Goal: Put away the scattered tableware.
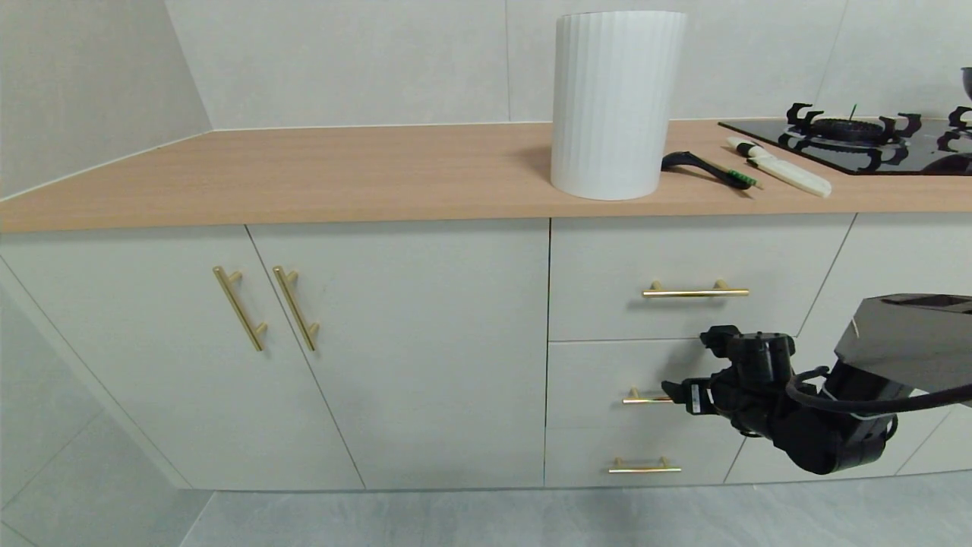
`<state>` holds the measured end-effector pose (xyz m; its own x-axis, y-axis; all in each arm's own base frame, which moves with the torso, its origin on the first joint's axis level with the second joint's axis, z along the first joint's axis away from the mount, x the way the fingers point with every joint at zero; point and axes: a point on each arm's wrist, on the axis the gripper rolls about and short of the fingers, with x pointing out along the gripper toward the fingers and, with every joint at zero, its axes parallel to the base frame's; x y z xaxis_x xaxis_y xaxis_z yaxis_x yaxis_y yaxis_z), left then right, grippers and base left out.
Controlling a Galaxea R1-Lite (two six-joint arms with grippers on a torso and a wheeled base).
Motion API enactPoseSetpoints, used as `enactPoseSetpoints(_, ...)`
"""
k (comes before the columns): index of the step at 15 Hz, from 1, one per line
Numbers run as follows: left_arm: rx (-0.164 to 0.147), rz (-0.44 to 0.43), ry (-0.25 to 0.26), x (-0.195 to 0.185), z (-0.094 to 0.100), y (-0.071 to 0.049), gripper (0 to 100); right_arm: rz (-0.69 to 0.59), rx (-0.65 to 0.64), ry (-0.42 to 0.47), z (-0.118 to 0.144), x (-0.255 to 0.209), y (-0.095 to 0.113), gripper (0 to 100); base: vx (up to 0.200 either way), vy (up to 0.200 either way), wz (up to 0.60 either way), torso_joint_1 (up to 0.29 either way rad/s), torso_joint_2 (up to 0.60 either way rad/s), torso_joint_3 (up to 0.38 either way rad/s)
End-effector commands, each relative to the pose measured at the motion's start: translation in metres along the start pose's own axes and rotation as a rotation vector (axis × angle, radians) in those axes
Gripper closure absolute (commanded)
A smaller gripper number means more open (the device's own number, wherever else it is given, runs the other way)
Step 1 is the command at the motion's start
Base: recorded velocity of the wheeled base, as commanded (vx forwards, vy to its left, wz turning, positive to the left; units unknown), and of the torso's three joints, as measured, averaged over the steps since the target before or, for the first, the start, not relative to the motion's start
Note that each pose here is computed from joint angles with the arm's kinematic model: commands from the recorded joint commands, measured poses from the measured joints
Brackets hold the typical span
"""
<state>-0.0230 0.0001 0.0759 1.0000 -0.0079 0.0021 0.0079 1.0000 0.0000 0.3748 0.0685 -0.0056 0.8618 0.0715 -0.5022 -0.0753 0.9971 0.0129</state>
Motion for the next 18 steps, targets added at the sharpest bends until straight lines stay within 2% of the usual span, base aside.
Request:
enactPoseSetpoints(1, 0.0, 0.0, 0.001, 0.0, 0.0, 0.0, 0, -0.002, 0.001, 0.023, -0.01, 0.01, 0.001, 0, 0.0, 0.0, 0.0, 0.0, 0.0, 0.0)
enactPoseSetpoints(18, 0.0, 0.0, 0.001, 0.0, 0.0, 0.0, 0, -0.009, -0.004, 0.083, -0.02, 0.011, 0.001, 0, 0.0, 0.0, 0.0, 0.0, 0.0, 0.0)
